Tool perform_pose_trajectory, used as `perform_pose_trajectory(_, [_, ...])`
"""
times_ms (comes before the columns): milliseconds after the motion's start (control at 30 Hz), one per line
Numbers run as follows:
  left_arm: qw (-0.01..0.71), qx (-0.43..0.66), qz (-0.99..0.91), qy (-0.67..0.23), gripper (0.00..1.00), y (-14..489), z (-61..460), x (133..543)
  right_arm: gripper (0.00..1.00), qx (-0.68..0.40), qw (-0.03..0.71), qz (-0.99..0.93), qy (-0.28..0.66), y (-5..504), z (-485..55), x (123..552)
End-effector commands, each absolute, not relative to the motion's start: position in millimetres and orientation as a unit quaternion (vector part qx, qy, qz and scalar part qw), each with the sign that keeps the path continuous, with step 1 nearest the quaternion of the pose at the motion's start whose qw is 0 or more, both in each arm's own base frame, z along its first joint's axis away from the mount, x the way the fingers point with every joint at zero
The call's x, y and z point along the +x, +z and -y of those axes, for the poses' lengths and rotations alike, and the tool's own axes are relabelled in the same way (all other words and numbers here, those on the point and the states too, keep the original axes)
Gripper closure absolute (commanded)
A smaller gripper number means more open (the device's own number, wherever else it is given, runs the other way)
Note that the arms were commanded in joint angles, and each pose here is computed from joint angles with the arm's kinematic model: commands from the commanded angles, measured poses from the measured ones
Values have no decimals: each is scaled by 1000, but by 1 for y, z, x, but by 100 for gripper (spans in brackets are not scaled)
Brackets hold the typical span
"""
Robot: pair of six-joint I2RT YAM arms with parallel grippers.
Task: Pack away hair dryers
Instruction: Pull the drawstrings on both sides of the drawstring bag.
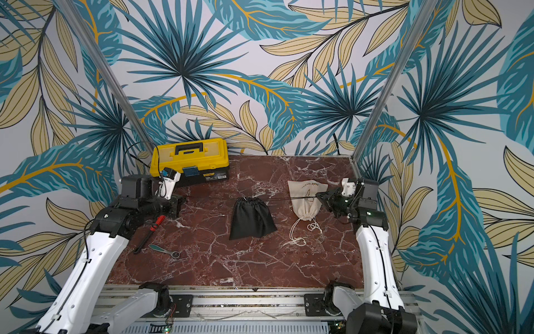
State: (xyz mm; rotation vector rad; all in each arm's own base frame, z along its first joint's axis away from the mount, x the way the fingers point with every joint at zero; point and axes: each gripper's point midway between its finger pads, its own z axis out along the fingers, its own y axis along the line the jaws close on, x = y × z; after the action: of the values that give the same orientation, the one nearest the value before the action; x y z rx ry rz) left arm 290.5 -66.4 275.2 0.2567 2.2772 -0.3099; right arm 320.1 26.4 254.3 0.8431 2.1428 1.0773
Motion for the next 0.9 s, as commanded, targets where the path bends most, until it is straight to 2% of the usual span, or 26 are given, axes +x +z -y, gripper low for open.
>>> perform_pose_trajectory(0, [457, 20, -889, -28, 100, 312, 4, 307, 100, 367, 374, -789, 321, 259, 35, 339])
perform_pose_trajectory(367, [462, 9, -885, -57, 100, 313, 2, 312, 100, 377, 376, -779, 331, 254, 40, 342])
perform_pose_trajectory(533, [468, 36, -870, -150, 100, 326, 35, 315, 100, 357, 383, -766, 373, 264, 25, 354])
perform_pose_trajectory(700, [471, 68, -856, -202, 100, 335, 74, 323, 100, 324, 400, -755, 405, 293, 7, 375])
perform_pose_trajectory(867, [469, 100, -839, -257, 100, 342, 119, 334, 100, 269, 388, -772, 426, 314, -40, 399])
